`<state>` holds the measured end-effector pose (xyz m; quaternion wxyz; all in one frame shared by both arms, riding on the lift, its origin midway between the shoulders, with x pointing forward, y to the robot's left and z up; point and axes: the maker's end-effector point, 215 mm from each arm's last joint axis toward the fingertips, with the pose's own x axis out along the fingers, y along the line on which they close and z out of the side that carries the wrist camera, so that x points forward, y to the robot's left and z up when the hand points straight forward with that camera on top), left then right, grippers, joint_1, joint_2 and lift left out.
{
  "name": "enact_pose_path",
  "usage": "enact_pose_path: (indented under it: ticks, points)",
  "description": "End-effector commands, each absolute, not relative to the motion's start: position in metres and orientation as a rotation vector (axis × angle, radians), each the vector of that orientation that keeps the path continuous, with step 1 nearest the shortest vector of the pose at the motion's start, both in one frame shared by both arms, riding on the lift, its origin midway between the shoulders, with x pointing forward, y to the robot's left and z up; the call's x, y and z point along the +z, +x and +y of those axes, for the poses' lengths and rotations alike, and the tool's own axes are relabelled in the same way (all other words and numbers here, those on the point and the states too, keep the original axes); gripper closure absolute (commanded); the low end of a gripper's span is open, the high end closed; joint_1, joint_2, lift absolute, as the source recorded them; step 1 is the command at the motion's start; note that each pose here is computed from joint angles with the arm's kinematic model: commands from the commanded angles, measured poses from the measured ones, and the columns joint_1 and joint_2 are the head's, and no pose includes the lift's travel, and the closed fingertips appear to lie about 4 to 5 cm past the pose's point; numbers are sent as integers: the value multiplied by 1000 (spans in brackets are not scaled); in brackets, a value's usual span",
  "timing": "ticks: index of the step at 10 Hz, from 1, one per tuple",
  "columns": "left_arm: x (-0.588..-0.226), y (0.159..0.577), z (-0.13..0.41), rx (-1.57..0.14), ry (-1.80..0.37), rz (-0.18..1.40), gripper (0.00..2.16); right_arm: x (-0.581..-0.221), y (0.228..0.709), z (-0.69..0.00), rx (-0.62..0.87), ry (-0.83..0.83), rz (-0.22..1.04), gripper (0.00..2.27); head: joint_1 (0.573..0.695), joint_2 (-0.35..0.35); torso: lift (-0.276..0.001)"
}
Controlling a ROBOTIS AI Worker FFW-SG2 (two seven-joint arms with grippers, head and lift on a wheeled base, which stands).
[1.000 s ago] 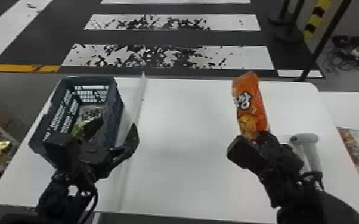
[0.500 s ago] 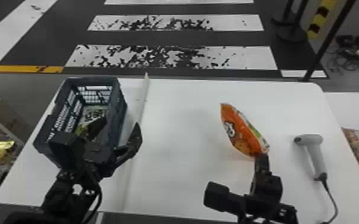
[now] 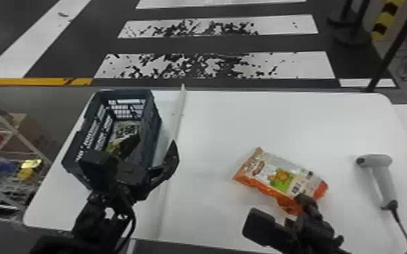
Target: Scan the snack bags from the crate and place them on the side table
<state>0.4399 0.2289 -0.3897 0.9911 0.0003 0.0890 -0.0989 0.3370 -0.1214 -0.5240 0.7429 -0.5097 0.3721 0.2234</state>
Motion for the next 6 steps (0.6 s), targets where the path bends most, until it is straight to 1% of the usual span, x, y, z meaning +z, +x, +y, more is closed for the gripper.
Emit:
enact_pose_path:
  ticks: [1,3,4,5,6]
  points:
    - [-390,440,229,-198,1,178,36,-514,337,-110,554,-928,838,53,695,150,-50]
    - [-390,440,229,-198,1,178,36,-508,340,-105,597,-715,867,76,695,175,-50]
    - [-391,440,229,-199,2,180,36,-503,345,-107,605,-629,874,171,695,178,-50]
    - [-391,440,230,-199,2,180,36,-500,350,-112,596,-597,871,532,695,178,-50]
    - [-391,440,230,-199,0,180,36,-495,357,-114,593,-573,854,1247,695,175,-50]
